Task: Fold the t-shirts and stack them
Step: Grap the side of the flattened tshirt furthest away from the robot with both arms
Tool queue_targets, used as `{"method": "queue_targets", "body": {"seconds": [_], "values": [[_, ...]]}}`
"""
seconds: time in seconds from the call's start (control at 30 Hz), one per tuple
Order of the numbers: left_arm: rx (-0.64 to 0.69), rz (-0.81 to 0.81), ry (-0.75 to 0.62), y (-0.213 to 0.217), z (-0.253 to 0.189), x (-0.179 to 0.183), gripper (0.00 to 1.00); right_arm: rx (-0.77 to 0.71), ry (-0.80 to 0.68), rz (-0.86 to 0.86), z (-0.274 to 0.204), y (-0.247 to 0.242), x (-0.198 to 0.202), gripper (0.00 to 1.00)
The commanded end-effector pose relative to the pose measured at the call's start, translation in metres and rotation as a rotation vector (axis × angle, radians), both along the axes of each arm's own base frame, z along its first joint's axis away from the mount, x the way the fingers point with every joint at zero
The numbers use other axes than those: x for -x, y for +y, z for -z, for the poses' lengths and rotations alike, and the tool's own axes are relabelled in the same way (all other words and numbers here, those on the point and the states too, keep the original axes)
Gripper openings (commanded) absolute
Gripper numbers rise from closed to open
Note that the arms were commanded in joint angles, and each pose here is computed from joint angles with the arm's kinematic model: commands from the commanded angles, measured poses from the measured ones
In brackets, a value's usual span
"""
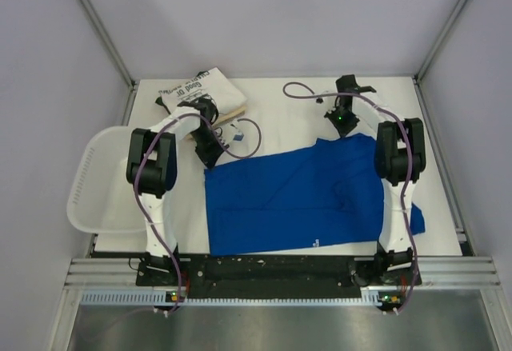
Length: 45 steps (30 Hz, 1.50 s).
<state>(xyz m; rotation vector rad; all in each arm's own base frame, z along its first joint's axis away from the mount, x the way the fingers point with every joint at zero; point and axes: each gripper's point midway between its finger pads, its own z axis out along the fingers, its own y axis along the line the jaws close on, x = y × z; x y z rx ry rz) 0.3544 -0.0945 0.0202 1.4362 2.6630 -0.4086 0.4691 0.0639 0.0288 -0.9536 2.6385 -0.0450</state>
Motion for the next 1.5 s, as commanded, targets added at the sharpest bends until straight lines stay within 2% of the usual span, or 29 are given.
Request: {"method": "queue_targets", "body": {"seconds": [0.0,0.17,0.33,0.53,0.6,0.8,0.83,0.87,0.9,1.0,1.1,1.13,1.27,1.33,1.4,1.47], "values": [[0.023,0.015,-0.019,-0.002,-0.019,0.011,0.00,-0.037,-0.153,0.044,-0.062,-0.004,-0.017,0.00],[0.058,-0.012,-0.156,-0.008,-0.057,-0.006,0.00,-0.103,-0.213,0.087,-0.096,-0.006,-0.004,0.00],[0.103,-0.011,-0.147,-0.014,-0.076,0.006,0.00,-0.106,-0.224,0.204,-0.105,-0.020,0.031,0.00],[0.142,0.048,-0.073,-0.017,-0.080,0.056,0.00,-0.086,-0.297,0.404,-0.116,-0.042,0.073,0.00],[0.150,0.076,-0.082,-0.014,-0.086,0.073,0.00,-0.129,-0.311,0.518,-0.117,-0.047,0.088,0.00],[0.164,0.128,0.040,-0.014,-0.056,0.130,0.00,-0.243,-0.155,0.852,-0.067,-0.054,0.169,0.00],[0.159,0.129,0.049,-0.014,-0.051,0.134,0.00,-0.260,-0.145,0.942,-0.059,-0.061,0.180,0.12],[0.152,0.129,0.060,-0.014,-0.046,0.137,0.00,-0.295,-0.137,1.047,-0.053,-0.069,0.189,0.32],[0.150,0.129,0.064,-0.015,-0.042,0.139,0.00,-0.325,-0.130,1.140,-0.047,-0.077,0.198,0.45],[0.147,0.145,0.066,-0.019,-0.037,0.142,0.00,-0.435,-0.176,1.289,-0.052,-0.096,0.206,0.51],[0.146,0.155,0.062,-0.022,-0.038,0.140,0.00,-0.566,-0.292,1.159,-0.088,-0.082,0.185,0.56],[0.148,0.154,0.060,-0.023,-0.039,0.139,0.00,-0.578,-0.329,1.097,-0.097,-0.075,0.177,0.64],[0.151,0.148,0.046,-0.024,-0.040,0.135,0.00,-0.498,-0.360,0.925,-0.111,-0.048,0.160,0.67],[0.154,0.146,0.049,-0.025,-0.040,0.135,0.00,-0.483,-0.326,0.847,-0.106,-0.028,0.150,0.61],[0.153,0.142,0.050,-0.026,-0.040,0.133,0.00,-0.473,-0.290,0.819,-0.099,-0.019,0.138,0.48],[0.148,0.141,0.052,-0.025,-0.039,0.132,0.00,-0.446,-0.254,0.820,-0.088,-0.019,0.127,0.39]]}}
